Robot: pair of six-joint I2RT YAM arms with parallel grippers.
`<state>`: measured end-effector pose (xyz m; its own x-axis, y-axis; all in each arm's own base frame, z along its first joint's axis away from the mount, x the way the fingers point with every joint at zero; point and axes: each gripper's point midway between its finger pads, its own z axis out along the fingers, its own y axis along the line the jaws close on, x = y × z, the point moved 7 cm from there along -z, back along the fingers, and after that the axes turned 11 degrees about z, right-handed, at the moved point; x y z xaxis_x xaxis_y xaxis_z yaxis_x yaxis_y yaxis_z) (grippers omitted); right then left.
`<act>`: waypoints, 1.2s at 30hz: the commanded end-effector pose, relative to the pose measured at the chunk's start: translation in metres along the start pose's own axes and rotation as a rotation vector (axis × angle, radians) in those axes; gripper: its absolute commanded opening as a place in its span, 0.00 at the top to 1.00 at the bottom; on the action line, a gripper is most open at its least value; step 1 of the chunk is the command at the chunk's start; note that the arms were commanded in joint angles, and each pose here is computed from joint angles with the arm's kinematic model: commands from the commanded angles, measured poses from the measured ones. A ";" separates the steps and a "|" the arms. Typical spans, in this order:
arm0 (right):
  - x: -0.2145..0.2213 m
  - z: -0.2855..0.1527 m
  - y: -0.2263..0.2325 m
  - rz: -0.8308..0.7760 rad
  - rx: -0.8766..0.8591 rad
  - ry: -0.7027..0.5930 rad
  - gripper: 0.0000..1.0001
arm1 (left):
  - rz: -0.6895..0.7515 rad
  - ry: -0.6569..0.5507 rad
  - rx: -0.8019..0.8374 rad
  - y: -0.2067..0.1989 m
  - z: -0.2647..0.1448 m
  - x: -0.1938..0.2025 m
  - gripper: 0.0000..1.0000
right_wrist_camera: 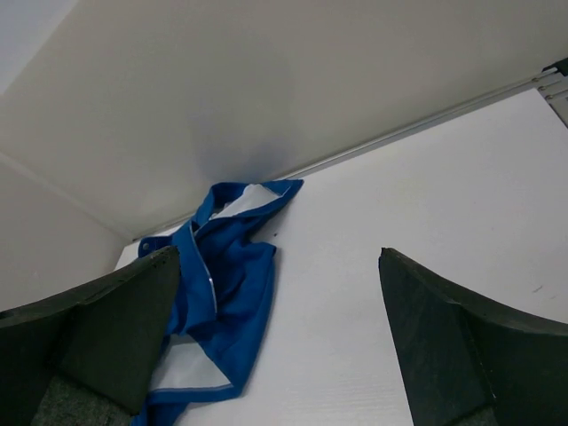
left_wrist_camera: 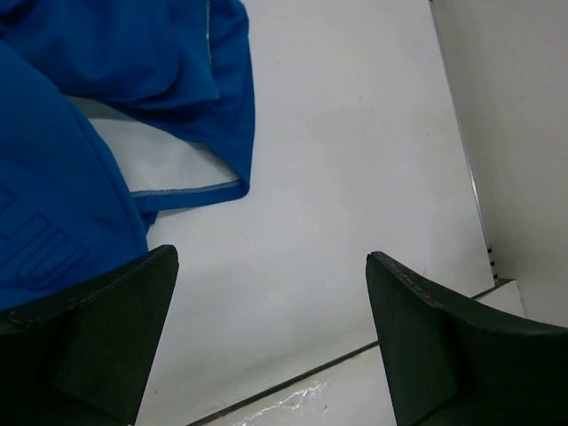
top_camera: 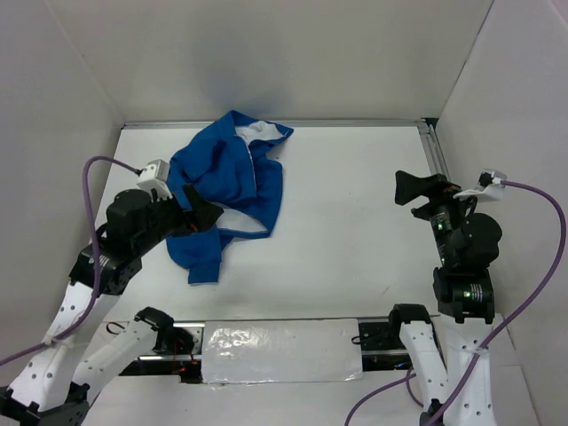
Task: Zip up the jacket
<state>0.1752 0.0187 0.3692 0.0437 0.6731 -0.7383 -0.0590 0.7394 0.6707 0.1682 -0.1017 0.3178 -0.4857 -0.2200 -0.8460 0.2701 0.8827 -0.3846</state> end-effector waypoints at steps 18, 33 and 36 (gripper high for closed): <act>0.070 0.127 0.016 0.097 -0.038 0.492 0.00 | 0.016 0.125 -0.181 0.102 0.157 -0.098 0.01; 0.287 0.287 0.073 0.152 0.099 0.833 0.00 | -0.003 0.311 -0.079 0.188 0.315 -0.082 0.01; 0.326 0.323 0.076 0.228 0.104 0.830 0.00 | -0.011 0.367 -0.032 0.187 0.341 -0.054 0.01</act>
<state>0.4874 0.2754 0.1950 -0.7270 0.5455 -0.4170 0.1021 0.6865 0.7199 0.5220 -0.0442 0.1749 -0.7546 -0.1274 -0.6437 0.1447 0.9245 -0.3526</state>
